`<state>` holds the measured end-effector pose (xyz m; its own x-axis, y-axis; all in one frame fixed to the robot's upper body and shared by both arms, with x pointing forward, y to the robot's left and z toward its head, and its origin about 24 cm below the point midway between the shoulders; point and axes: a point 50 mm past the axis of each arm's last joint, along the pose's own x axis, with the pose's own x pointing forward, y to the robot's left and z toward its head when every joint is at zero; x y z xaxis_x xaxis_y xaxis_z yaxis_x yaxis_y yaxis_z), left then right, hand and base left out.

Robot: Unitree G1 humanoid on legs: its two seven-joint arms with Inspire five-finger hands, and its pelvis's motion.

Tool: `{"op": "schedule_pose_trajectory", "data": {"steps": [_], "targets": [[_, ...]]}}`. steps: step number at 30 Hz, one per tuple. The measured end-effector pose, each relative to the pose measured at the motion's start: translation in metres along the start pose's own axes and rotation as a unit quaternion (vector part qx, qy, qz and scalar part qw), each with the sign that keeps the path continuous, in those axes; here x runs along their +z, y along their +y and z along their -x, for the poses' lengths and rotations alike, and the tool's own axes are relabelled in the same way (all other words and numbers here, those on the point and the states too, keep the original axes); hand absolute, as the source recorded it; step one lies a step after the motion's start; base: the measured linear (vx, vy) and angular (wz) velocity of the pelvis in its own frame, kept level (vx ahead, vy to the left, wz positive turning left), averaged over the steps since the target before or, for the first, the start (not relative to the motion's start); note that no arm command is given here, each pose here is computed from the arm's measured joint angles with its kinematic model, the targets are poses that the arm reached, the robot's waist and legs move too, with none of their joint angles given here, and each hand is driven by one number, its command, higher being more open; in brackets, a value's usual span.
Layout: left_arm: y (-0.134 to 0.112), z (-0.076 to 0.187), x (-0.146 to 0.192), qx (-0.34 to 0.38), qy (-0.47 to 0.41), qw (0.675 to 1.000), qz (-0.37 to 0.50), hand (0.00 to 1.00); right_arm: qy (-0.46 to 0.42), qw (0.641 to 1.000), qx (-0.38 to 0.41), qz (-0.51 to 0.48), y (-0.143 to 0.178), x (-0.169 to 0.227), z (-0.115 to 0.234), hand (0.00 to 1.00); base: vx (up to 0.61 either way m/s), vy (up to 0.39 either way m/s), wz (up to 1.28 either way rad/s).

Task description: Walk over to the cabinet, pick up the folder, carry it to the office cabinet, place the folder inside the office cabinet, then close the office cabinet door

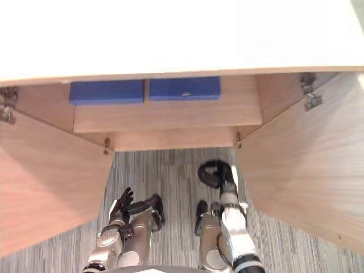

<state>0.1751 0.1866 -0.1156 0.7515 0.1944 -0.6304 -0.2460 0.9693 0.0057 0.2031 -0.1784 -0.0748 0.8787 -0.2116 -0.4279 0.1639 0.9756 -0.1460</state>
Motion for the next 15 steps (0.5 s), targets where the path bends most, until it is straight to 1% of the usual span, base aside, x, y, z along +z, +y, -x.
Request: {"op": "schedule_pose_trajectory", "data": {"steps": [1,2,4,7,10,13,15], "targets": [[0.003,0.001,-0.003,0.004,0.004,1.000,-0.002,1.00,0.024,1.000,-0.010,0.000,-0.003,-0.011,0.002,1.00,0.13,0.039,-0.42],[0.009,0.004,-0.008,0.014,0.012,1.000,-0.002,1.00,0.070,0.997,-0.032,-0.006,-0.011,-0.032,0.009,1.00,0.12,0.041,-0.35],[0.021,0.008,-0.018,0.032,0.029,0.999,-0.011,1.00,0.134,0.989,-0.065,-0.018,-0.023,-0.062,0.022,1.00,0.14,0.043,-0.40],[0.033,0.012,-0.030,0.045,0.057,0.997,-0.036,1.00,0.188,0.976,-0.103,-0.043,-0.037,-0.086,0.036,1.00,0.08,0.031,-0.40],[0.035,0.013,-0.037,0.047,0.074,0.995,-0.040,1.00,0.215,0.964,-0.136,-0.079,-0.046,-0.098,0.043,1.00,0.02,0.033,-0.36],[0.036,0.015,-0.043,0.045,0.089,0.994,-0.038,1.00,0.223,0.952,-0.170,-0.122,-0.055,-0.102,0.046,1.00,-0.03,0.043,-0.30],[0.038,0.020,-0.050,0.047,0.102,0.993,-0.046,1.00,0.219,0.937,-0.215,-0.167,-0.068,-0.103,0.049,1.00,-0.07,0.045,-0.45]]}}
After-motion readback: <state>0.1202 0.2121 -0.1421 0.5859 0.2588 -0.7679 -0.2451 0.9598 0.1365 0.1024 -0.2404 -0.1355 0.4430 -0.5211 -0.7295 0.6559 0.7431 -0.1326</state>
